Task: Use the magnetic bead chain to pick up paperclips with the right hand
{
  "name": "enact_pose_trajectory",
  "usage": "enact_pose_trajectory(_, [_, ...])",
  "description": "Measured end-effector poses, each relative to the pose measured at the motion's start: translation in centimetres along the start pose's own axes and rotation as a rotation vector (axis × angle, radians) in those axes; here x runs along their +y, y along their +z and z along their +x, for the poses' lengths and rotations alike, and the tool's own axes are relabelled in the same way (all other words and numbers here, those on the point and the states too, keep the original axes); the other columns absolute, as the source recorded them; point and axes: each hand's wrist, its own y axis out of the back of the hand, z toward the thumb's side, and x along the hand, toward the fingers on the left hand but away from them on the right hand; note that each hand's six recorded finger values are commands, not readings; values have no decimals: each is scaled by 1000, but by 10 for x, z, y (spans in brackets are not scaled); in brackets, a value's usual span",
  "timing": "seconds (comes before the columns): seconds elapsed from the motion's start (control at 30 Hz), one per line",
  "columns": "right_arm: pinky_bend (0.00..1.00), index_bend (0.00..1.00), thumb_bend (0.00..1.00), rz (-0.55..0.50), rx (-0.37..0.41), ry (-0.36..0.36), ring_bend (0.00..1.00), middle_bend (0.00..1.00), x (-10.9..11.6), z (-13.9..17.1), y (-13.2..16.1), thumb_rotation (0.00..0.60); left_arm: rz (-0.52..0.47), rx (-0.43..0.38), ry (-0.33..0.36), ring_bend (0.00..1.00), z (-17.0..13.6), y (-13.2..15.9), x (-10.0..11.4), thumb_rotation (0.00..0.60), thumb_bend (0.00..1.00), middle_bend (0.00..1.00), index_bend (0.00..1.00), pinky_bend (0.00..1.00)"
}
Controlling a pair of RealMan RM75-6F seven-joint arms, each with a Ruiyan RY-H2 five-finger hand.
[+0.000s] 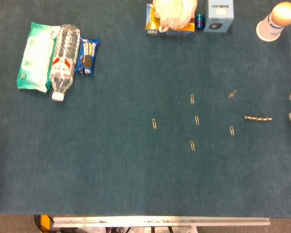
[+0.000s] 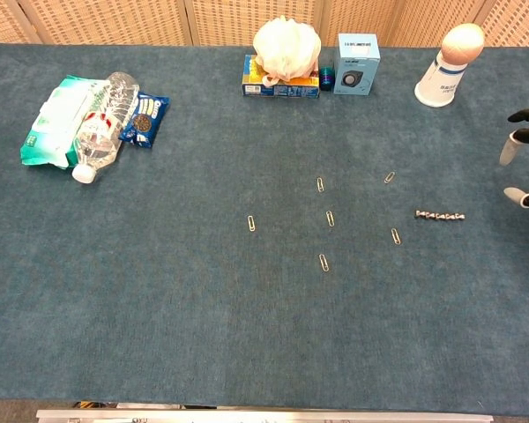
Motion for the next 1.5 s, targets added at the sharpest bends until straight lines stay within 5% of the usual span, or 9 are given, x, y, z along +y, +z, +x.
enact_pose_trajectory(0.7, [230,489,246,-29,-32,123,65,148,-31,-8,9,600,-1,14,-7,450,0,-3,1,600,0,451,611,678])
enact_pose_trajectory(1.5, [230,506,253,133,13,225,65,148,-40,-18,28,600,-2,29,-1,450,1,-7,4,600,0,451,611,678])
